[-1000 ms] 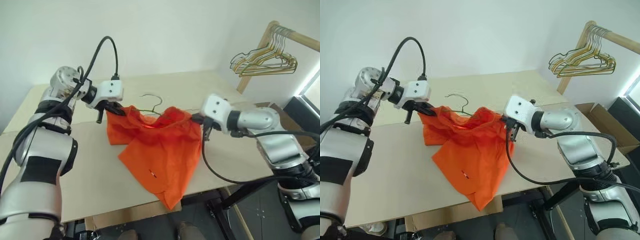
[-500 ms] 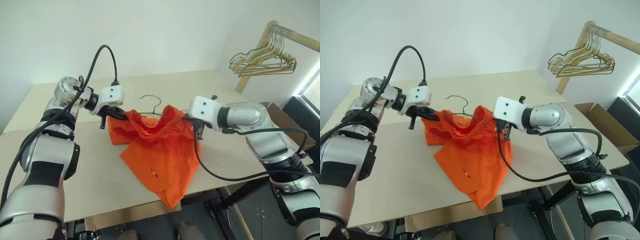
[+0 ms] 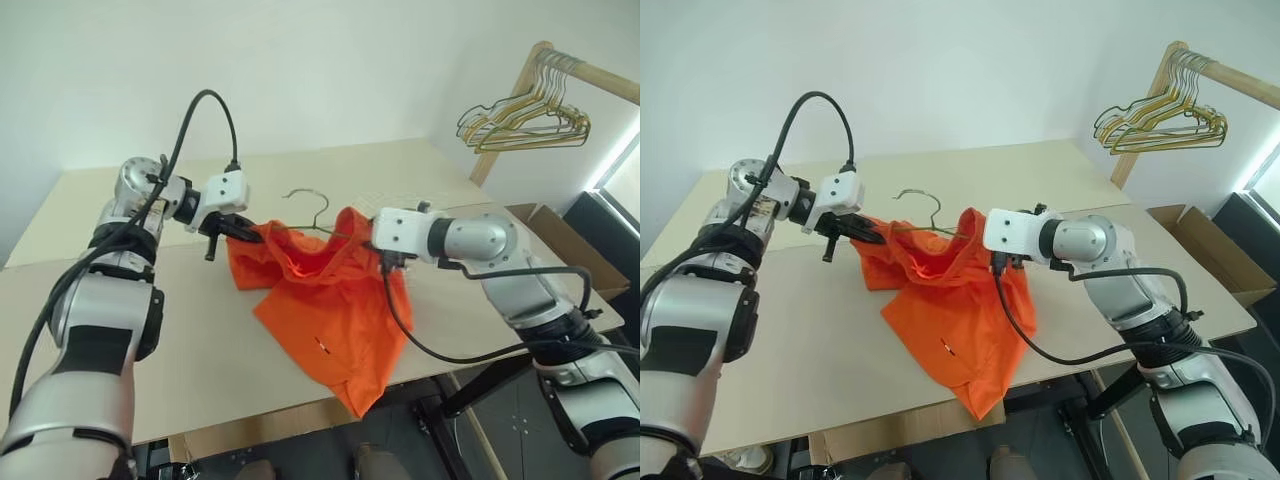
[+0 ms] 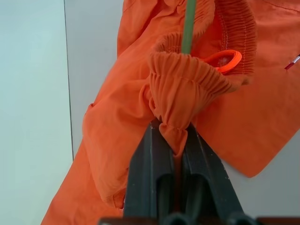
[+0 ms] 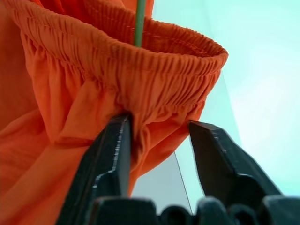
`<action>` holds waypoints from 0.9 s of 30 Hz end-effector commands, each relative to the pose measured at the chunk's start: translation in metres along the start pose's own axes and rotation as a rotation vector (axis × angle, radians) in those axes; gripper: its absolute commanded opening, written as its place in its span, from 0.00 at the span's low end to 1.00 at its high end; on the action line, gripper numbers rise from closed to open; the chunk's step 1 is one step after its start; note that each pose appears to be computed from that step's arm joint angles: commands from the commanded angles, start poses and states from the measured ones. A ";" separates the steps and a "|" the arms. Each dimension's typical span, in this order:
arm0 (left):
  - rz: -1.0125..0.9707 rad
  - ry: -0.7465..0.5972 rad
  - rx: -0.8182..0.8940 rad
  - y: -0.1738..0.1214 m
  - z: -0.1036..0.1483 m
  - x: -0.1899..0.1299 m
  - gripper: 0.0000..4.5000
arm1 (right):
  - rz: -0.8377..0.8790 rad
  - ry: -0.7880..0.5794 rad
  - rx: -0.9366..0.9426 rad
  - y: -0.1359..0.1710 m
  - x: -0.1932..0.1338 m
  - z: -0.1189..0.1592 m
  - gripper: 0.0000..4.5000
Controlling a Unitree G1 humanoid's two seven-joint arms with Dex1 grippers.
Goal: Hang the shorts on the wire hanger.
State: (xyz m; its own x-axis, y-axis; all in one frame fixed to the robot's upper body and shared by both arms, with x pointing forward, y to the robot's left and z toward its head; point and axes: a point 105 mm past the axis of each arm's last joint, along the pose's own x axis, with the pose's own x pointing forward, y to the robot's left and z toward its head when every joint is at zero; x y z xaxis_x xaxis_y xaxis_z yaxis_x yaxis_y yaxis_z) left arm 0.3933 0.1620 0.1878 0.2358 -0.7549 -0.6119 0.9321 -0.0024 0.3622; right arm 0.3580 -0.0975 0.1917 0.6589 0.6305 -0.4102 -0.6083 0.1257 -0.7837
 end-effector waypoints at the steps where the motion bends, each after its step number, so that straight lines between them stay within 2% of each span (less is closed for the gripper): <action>1: 0.064 -0.066 0.081 0.012 0.022 -0.008 0.00 | 0.013 -0.050 0.055 -0.003 -0.006 0.006 0.52; 6: 0.085 -0.100 0.099 0.015 0.030 -0.008 0.00 | 0.076 -0.054 0.111 0.005 -0.008 0.003 0.52; 17: 0.085 -0.077 0.125 0.013 0.026 -0.007 0.00 | 0.230 -0.222 0.237 0.020 -0.019 0.019 0.52; 27: 0.013 -0.128 0.107 0.005 0.029 -0.006 0.00 | 0.113 -0.122 0.343 0.001 -0.004 0.005 0.52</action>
State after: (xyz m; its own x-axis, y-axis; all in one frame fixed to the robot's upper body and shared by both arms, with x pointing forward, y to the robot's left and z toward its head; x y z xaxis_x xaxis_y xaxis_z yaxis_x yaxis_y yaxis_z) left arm 0.3893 0.1520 0.1958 0.1973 -0.8003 -0.5662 0.9180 -0.0519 0.3932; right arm 0.3472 -0.0957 0.1808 0.4967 0.7498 -0.4371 -0.8288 0.2601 -0.4955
